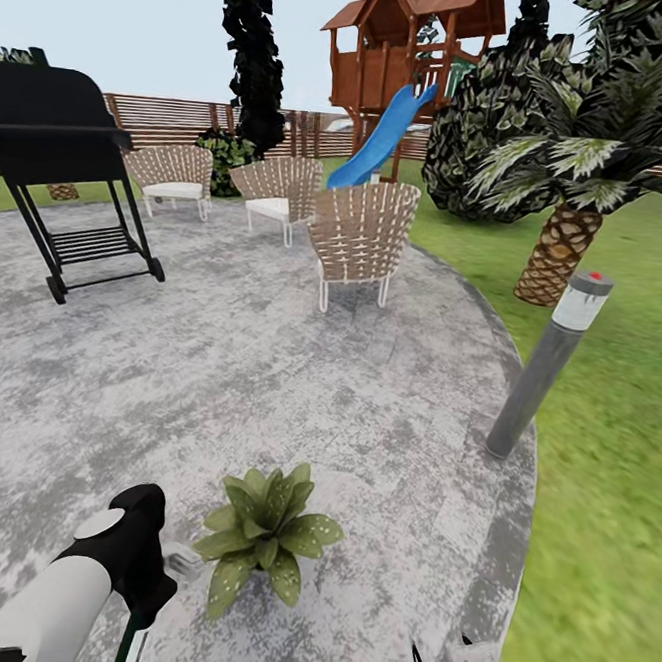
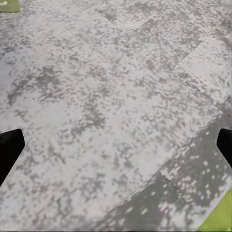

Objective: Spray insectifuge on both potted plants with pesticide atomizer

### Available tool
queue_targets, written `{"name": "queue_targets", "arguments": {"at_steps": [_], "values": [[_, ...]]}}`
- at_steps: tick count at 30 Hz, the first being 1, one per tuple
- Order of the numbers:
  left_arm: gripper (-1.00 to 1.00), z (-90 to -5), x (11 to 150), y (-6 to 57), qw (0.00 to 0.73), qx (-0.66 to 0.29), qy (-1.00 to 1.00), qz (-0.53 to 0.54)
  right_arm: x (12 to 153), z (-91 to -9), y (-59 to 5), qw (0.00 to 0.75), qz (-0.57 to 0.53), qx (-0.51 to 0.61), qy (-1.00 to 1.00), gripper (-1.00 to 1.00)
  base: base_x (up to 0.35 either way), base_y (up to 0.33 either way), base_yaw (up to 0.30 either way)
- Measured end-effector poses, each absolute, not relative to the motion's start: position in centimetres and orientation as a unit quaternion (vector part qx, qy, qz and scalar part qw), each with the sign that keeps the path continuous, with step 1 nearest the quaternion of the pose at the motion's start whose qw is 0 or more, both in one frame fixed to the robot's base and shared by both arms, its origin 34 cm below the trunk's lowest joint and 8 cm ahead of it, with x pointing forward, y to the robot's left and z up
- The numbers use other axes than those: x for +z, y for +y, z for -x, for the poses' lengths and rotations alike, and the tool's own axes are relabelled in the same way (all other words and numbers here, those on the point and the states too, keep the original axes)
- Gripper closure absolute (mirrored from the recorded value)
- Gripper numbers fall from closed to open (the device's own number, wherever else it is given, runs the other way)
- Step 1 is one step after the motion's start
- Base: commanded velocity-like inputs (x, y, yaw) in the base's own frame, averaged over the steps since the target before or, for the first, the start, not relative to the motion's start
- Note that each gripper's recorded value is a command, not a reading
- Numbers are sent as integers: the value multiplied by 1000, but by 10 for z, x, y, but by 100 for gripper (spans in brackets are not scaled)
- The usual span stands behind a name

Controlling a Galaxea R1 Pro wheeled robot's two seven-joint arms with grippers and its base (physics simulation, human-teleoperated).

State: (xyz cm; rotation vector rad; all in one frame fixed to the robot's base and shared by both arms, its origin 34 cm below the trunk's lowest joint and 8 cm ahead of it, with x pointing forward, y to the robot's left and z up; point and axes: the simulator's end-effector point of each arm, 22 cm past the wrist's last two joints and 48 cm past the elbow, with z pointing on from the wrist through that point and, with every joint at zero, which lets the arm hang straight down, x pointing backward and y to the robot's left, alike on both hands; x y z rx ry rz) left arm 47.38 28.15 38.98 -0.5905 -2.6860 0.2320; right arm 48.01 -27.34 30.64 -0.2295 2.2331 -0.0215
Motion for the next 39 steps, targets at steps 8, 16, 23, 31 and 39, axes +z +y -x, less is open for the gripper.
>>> {"name": "queue_targets", "arguments": {"at_steps": [8,16,23,31,39], "values": [[100,-475,390,283,189,79,-956,210,306,-480,-273,433,92,-9,896,-100,-240,199,-11],[100,-476,391,281,186,81,-957,207,307,-480,-273,433,92,-9,896,-100,-26,329,-249],[100,-479,392,280,182,82,-958,207,307,-480,-273,434,92,-9,896,-100,56,313,-299],[100,-479,392,279,182,82,-958,208,307,-480,-273,434,92,-9,896,-100,13,32,-299],[100,-480,392,281,181,81,-958,208,307,-480,-273,434,92,-9,896,-100,1,27,-298]]}}
